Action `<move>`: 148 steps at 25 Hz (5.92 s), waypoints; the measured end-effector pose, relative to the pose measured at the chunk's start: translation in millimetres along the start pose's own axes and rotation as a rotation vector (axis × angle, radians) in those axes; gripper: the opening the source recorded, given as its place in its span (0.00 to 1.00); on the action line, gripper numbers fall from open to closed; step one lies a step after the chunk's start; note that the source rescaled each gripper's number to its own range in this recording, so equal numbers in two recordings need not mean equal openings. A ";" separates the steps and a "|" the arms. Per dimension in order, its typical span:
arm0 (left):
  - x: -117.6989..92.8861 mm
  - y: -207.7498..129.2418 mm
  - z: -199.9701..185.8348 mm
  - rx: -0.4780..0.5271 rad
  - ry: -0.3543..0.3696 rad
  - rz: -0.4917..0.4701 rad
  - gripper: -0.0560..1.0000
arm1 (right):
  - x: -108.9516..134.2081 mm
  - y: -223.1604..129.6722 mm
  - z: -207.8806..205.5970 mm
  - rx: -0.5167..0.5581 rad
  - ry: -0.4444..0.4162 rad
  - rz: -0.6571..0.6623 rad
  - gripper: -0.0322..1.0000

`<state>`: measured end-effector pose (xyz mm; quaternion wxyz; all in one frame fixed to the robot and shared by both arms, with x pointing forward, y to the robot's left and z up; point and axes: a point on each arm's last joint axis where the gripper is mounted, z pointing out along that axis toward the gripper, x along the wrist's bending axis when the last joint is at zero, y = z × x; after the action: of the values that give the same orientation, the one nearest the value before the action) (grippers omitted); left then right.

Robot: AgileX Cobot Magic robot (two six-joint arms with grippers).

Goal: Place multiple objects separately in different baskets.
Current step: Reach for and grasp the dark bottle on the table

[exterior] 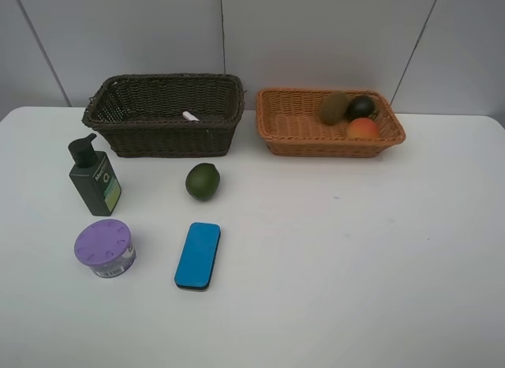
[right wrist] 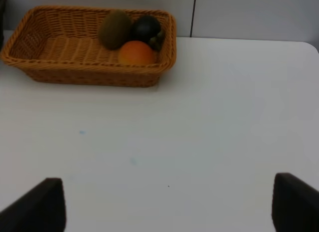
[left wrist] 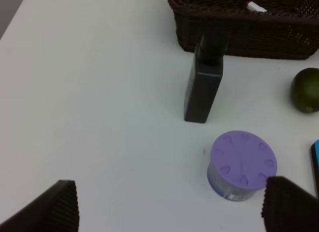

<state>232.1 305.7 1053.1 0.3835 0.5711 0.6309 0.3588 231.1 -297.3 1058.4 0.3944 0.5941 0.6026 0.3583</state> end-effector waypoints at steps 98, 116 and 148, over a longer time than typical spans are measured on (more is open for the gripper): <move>-46.7 -73.1 173.9 0.531 -0.246 0.113 0.82 | 0.0 0.0 0.0 0.000 0.000 0.000 1.00; -42.9 -72.5 179.7 0.432 -0.225 0.189 0.94 | 0.0 0.0 0.0 0.000 0.000 0.000 1.00; -44.2 -82.1 207.2 0.466 -0.186 0.313 0.94 | 0.0 0.0 0.0 0.000 0.000 0.000 1.00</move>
<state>383.0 257.3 890.3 0.2381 0.7645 0.5627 0.2053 231.1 -297.3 1058.4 0.3944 0.5941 0.6026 0.3583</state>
